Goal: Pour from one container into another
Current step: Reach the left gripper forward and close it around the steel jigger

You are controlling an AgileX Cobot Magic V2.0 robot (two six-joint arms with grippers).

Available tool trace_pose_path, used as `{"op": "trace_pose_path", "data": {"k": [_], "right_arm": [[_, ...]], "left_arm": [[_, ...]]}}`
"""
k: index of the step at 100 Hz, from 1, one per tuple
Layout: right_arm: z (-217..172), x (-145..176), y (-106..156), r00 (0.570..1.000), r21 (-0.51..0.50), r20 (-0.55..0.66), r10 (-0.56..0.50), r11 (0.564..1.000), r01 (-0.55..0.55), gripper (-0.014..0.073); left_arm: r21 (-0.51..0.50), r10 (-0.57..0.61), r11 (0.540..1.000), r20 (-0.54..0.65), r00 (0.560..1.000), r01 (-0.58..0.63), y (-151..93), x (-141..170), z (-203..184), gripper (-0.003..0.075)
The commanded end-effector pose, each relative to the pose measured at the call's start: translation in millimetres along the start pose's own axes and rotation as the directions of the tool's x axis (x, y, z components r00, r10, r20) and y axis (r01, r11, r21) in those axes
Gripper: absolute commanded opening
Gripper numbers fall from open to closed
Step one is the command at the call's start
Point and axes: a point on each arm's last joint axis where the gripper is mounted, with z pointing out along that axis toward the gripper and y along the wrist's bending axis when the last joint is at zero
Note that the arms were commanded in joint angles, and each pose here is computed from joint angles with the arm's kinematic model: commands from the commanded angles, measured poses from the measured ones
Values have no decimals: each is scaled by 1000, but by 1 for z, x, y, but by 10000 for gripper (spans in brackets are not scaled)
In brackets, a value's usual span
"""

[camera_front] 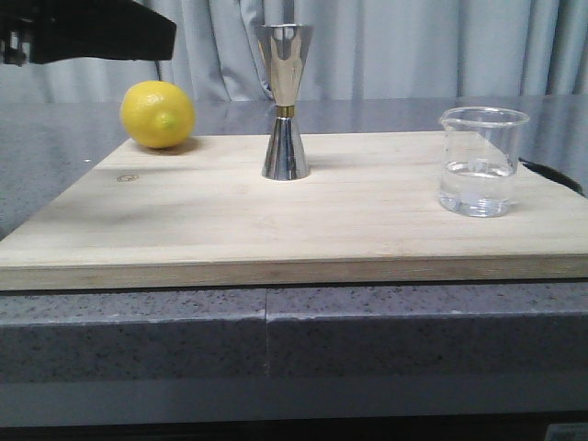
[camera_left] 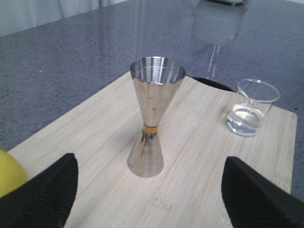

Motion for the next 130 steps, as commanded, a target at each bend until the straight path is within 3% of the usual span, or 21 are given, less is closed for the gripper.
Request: {"op": "trace_pose_path", "data": {"k": [1, 88, 130], "right_arm": [[-3, -16, 0, 996, 0, 86, -13, 1000, 13, 631], [-3, -16, 0, 996, 0, 86, -13, 1000, 13, 631], [-3, -16, 0, 996, 0, 86, -13, 1000, 13, 631]], "left_arm": [[58, 24, 998, 168, 985, -34, -4, -21, 5, 566], [250, 23, 966, 186, 982, -71, 24, -17, 104, 566], [264, 19, 962, 181, 983, -67, 26, -16, 117, 563]]}}
